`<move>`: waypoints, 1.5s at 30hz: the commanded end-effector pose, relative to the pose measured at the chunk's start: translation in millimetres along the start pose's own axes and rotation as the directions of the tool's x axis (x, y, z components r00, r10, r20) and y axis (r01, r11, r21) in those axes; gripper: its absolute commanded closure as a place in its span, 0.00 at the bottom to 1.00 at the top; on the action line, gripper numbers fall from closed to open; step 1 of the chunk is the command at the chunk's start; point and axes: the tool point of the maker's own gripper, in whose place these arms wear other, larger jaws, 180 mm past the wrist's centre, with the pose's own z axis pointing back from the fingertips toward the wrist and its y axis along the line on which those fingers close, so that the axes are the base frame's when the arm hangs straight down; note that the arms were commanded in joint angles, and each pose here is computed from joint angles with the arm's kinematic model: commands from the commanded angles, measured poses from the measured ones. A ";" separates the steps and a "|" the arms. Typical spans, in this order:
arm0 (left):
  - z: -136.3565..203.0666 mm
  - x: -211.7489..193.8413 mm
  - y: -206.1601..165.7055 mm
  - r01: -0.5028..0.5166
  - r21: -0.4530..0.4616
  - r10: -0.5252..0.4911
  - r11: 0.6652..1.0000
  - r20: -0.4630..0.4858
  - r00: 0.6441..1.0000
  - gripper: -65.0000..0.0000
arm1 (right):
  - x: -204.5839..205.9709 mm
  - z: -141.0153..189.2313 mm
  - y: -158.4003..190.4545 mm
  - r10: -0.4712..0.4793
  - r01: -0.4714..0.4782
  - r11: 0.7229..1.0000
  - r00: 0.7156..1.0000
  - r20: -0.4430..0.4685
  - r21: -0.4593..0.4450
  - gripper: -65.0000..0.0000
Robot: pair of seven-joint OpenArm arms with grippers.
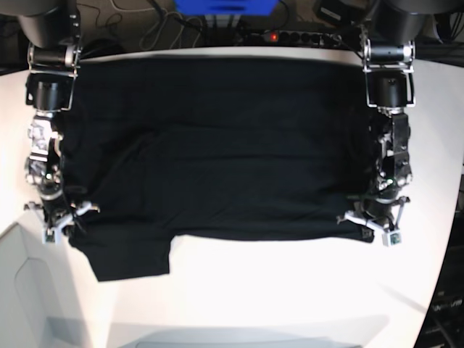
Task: Fold the T-shirt properly
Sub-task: 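Grasp the hem corners and fold them over toward the shoulder edge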
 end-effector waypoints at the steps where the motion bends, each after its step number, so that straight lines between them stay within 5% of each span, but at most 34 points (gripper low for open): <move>1: 4.9 18.9 0.4 0.015 -0.005 -0.014 1.000 0.050 0.999 1.00 | 24.6 9.1 -19.1 0.002 0.001 0.999 0.997 0.079 -0.041 1.00; 7: 35.5 17.4 14.2 0.005 0.012 -0.006 1.000 0.102 0.995 1.00 | 23.6 59.1 -40.6 -0.002 0.020 0.994 0.988 0.157 -0.109 1.00; 12: 58.1 -8.9 30.7 0.004 0.040 -0.007 0.999 0.077 0.997 1.00 | 6.6 99.0 -34.0 0.019 -0.005 0.997 0.986 0.167 -0.083 1.00; 24: 86.1 -84.8 39.1 0.021 0.052 -0.017 0.998 -0.070 0.997 1.00 | -48.8 126.8 -16.5 0.045 -0.045 0.999 0.998 0.050 -0.010 1.00; 32: 100.7 -69.9 29.4 0.040 0.028 -0.040 0.999 -0.020 0.999 0.62 | -55.8 126.2 -7.1 0.076 -0.075 0.996 0.997 -0.020 0.045 1.00; 35: 108.2 -53.3 35.7 0.034 0.046 -0.035 0.998 0.027 0.999 0.52 | -47.1 128.9 -6.1 0.088 -0.088 0.995 0.996 0.000 0.044 0.90; 41: 106.2 -48.2 53.2 0.010 0.089 -0.014 0.996 0.038 0.999 0.50 | -38.5 131.1 2.1 0.081 -0.082 0.995 0.996 0.029 0.050 0.68; 45: 95.2 -46.3 55.3 -0.006 0.096 0.003 0.995 0.035 0.999 0.50 | -35.8 131.3 2.8 0.082 -0.084 0.995 0.996 0.036 0.050 0.64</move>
